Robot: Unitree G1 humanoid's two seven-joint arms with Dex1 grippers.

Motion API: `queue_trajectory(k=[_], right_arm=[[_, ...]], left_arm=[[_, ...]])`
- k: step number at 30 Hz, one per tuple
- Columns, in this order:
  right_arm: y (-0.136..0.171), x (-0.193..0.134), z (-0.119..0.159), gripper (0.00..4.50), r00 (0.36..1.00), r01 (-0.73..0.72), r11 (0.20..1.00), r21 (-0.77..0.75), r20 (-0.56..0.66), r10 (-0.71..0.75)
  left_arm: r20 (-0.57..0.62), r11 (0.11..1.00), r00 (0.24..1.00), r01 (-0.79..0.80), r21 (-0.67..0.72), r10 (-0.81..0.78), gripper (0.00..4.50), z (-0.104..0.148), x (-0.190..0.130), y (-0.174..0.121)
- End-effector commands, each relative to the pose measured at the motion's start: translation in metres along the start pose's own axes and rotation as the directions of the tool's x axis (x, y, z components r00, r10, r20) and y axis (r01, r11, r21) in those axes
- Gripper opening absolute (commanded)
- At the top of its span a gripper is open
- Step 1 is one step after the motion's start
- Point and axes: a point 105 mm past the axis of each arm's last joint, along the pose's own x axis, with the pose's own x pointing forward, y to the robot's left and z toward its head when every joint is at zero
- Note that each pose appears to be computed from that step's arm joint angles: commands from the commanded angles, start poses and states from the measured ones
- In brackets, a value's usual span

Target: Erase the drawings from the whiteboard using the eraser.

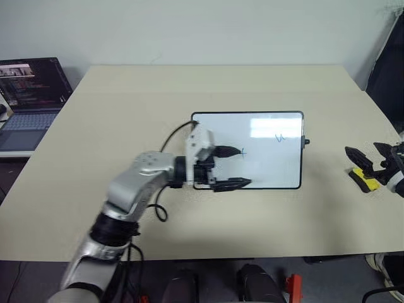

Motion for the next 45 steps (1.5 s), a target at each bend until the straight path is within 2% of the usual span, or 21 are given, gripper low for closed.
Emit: queue_trajectory(k=[1, 4, 13, 24, 34, 37, 45], right_arm=[[-0.011, -0.003, 0.001, 4.46, 1.0, 0.01, 0.998, -0.055, -0.022, -0.012], [-0.021, -0.003, -0.009, 4.46, 0.998, 0.013, 0.998, -0.06, -0.059, -0.016], [-0.041, 0.0, -0.035, 4.46, 0.993, 0.029, 1.0, -0.009, -0.117, -0.029], [-0.059, 0.006, -0.058, 4.46, 0.988, 0.019, 0.999, 0.038, -0.155, -0.013], [-0.061, 0.01, -0.067, 4.46, 0.985, -0.004, 0.998, 0.067, -0.173, 0.015], [-0.062, 0.011, -0.07, 3.92, 0.983, -0.002, 0.998, 0.069, -0.181, 0.014], [-0.062, 0.011, -0.071, 1.2, 0.983, 0.0, 0.997, 0.071, -0.181, 0.013]], left_arm=[[-0.038, 0.994, 0.996, 0.078, 0.077, -0.075, 4.5, -0.002, 0.03, -0.011], [-0.024, 0.989, 0.993, 0.117, 0.088, -0.116, 4.5, -0.004, 0.049, -0.02], [-0.03, 0.976, 0.992, 0.124, 0.179, -0.12, 4.5, 0.001, 0.065, -0.023], [-0.058, 0.97, 0.992, 0.122, 0.212, -0.113, 4.5, -0.002, 0.064, -0.024], [-0.066, 0.974, 0.993, 0.106, 0.2, -0.095, 4.5, -0.003, 0.059, -0.022], [-0.067, 0.975, 0.994, 0.102, 0.199, -0.09, 4.5, -0.003, 0.058, -0.021], [-0.067, 0.976, 0.994, 0.098, 0.196, -0.086, 4.5, -0.003, 0.057, -0.022]])
